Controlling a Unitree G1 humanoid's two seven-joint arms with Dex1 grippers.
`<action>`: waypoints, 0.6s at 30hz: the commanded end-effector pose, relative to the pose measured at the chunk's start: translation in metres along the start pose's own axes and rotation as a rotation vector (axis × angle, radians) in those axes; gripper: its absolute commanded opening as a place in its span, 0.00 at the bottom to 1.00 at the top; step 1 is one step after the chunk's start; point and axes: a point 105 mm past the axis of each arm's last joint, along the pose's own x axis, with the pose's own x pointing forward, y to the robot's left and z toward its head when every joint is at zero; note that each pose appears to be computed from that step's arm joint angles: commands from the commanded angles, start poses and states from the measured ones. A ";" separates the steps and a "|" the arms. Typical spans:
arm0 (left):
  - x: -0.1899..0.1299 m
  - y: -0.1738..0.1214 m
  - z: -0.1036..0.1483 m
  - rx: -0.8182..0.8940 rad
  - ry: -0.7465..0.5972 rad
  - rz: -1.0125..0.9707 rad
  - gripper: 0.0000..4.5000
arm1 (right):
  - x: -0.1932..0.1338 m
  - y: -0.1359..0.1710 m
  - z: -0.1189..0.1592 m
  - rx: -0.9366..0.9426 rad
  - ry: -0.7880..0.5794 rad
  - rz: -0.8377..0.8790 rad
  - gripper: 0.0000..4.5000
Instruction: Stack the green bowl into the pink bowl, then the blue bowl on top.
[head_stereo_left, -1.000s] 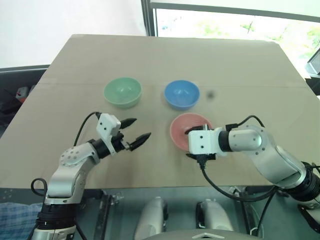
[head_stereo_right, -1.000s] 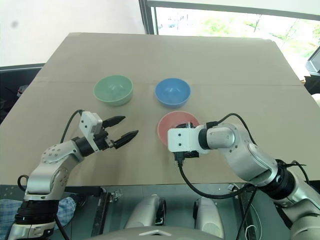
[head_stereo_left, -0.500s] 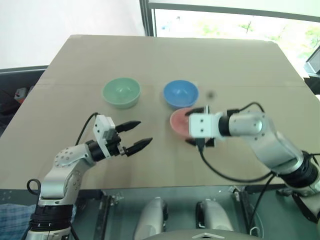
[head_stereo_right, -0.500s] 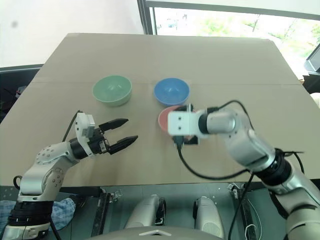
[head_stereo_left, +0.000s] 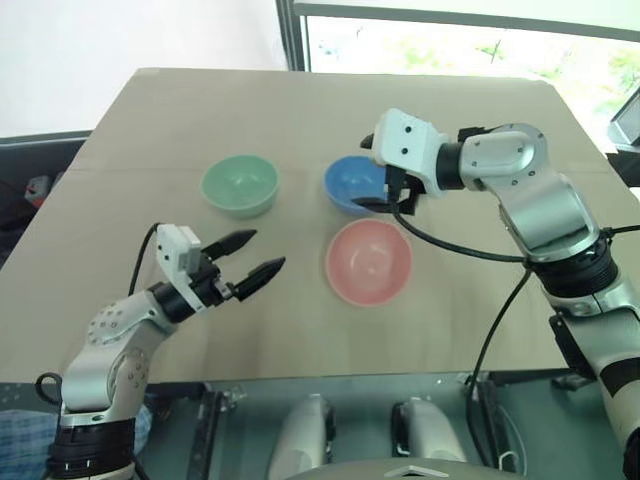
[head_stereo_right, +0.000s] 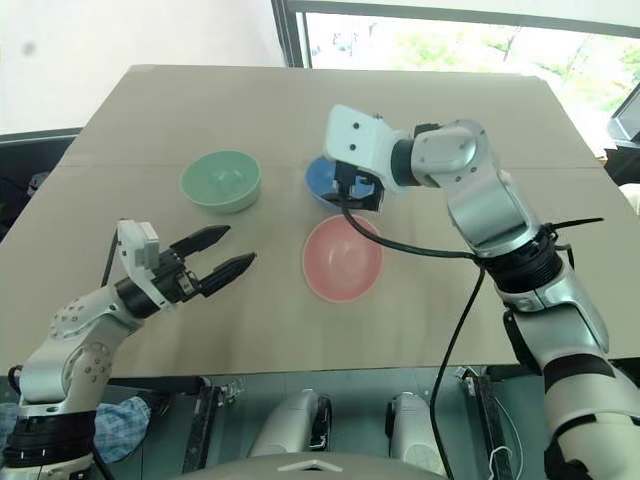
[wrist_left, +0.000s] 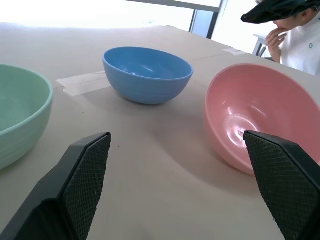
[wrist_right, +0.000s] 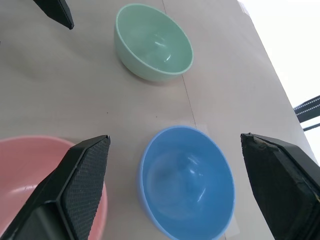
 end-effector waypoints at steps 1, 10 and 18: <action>-0.005 0.005 0.021 0.061 -0.049 0.056 1.00 | -0.003 -0.007 0.016 0.004 -0.081 -0.029 0.98; 0.008 0.026 0.032 0.135 -0.007 0.173 1.00 | -0.055 -0.004 0.013 0.356 -0.296 -0.032 0.98; 0.041 0.058 0.042 0.283 0.099 0.220 1.00 | -0.093 0.011 0.003 0.428 -0.239 -0.052 0.98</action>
